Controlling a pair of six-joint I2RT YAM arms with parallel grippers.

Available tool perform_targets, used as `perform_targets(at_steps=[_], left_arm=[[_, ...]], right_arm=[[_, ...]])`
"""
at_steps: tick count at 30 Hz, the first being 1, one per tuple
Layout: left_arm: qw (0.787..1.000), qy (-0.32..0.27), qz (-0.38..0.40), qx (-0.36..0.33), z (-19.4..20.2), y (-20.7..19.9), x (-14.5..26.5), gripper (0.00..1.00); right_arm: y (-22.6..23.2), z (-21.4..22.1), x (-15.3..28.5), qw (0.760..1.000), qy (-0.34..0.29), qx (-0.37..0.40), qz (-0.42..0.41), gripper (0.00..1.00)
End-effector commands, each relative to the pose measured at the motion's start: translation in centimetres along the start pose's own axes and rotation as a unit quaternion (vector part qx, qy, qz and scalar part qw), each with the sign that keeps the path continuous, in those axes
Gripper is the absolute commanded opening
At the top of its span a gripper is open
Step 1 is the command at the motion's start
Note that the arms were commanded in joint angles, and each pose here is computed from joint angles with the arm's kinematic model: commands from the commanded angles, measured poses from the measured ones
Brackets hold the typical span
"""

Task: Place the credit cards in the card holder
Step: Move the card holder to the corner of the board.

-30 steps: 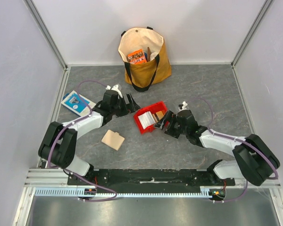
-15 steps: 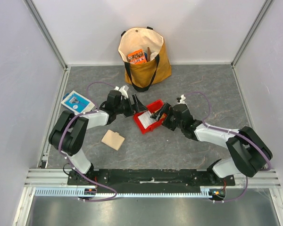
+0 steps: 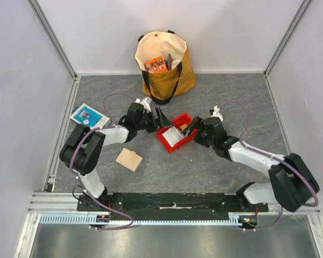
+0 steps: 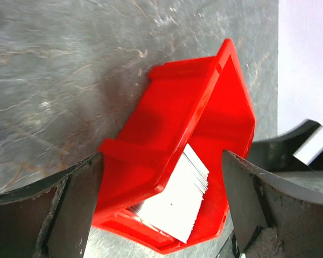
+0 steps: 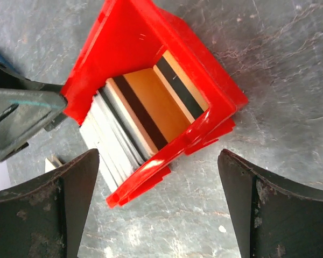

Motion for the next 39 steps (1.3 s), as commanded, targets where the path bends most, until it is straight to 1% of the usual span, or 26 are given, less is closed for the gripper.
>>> perform_targets(at_steps=[1,2,3,5,7,9,12,14,16,18,19,20,25,28,29,32,33,34,36,39], left_arm=[[0.995,-0.08,-0.059,-0.026,-3.0,-0.9,3.8,0.95],[0.991,-0.102,-0.087,-0.03,-3.5,-0.9,5.1,0.95],[0.985,-0.115,-0.123,-0.03,-3.6,-0.6,6.3,0.95],[0.966,-0.144,-0.214,-0.019,-3.5,0.3,9.4,0.95],[0.945,-0.167,-0.281,0.007,-2.4,1.2,12.7,0.96],[0.925,-0.179,-0.331,0.056,-0.3,2.3,15.5,0.96],[0.905,-0.209,-0.356,0.105,2.8,3.6,18.8,0.96],[0.898,-0.224,-0.356,0.13,4.4,4.3,20.0,0.96],[0.897,-0.222,-0.353,0.147,5.7,4.9,20.6,0.96],[0.89,-0.213,-0.368,0.165,6.9,5.7,21.1,0.96],[0.887,-0.208,-0.375,0.17,7.3,6.0,21.3,0.96],[0.886,-0.204,-0.379,0.172,7.7,6.3,21.4,0.96],[0.887,-0.187,-0.378,0.189,8.3,7.4,20.6,0.96],[0.89,-0.162,-0.379,0.193,8.4,8.6,19.9,0.92],[0.894,-0.157,-0.372,0.195,8.3,8.9,19.6,0.9],[0.904,-0.139,-0.352,0.2,8.1,9.5,18.9,0.78],[0.906,-0.134,-0.348,0.2,8.1,9.6,18.7,0.77],[0.908,-0.131,-0.345,0.2,8.0,9.6,18.5,0.75],[0.912,-0.126,-0.336,0.198,8.0,9.6,18.1,0.67],[0.919,-0.124,-0.316,0.201,7.9,9.5,17.6,0.56]], right_arm=[[1.4,-2.2,3.2,0.996,-0.041,0.079,-0.019,0.98],[1.7,-2.4,3.9,0.994,-0.044,0.091,-0.032,0.98],[1.4,-2.2,4.5,0.994,-0.033,0.1,-0.026,0.98],[2.4,-1.3,5.4,0.99,-0.013,0.126,-0.062,0.98],[3.5,0.2,5.8,0.984,0.02,0.15,-0.093,0.96],[4.9,2.1,5.6,0.976,0.052,0.182,-0.11,0.94],[7.8,5.3,4.3,0.959,0.098,0.229,-0.138,0.93],[9.8,7.6,3.3,0.946,0.122,0.258,-0.157,0.92],[11.4,9.7,2.0,0.934,0.146,0.281,-0.162,0.91],[12.8,11.4,0.5,0.926,0.159,0.291,-0.181,0.92],[13.1,12.1,-0.4,0.923,0.173,0.295,-0.178,0.93],[13.1,12.9,-1.5,0.92,0.19,0.299,-0.169,0.94],[13.5,14.9,-5.3,0.913,0.221,0.303,-0.158,0.94],[13.0,16.2,-7.1,0.909,0.238,0.304,-0.156,0.94],[13.0,16.5,-7.4,0.908,0.245,0.302,-0.157,0.91],[12.6,17.8,-7.6,0.899,0.28,0.29,-0.169,0.79],[12.6,18.1,-7.5,0.899,0.282,0.286,-0.175,0.79],[12.6,18.3,-7.3,0.898,0.285,0.283,-0.179,0.76],[12.4,18.7,-6.9,0.895,0.294,0.277,-0.187,0.7],[12.6,19.4,-6.5,0.89,0.307,0.268,-0.203,0.59]])
Point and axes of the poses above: each gripper's point midway between its finger pads, its own x axis back along the fingers, its own y axis along the line the jaws close on, z = x × y, the point moved 7 cm from there along x, back along the fingers, and after that the axes turned 4 degrees about -x, right-handed, at the moved point
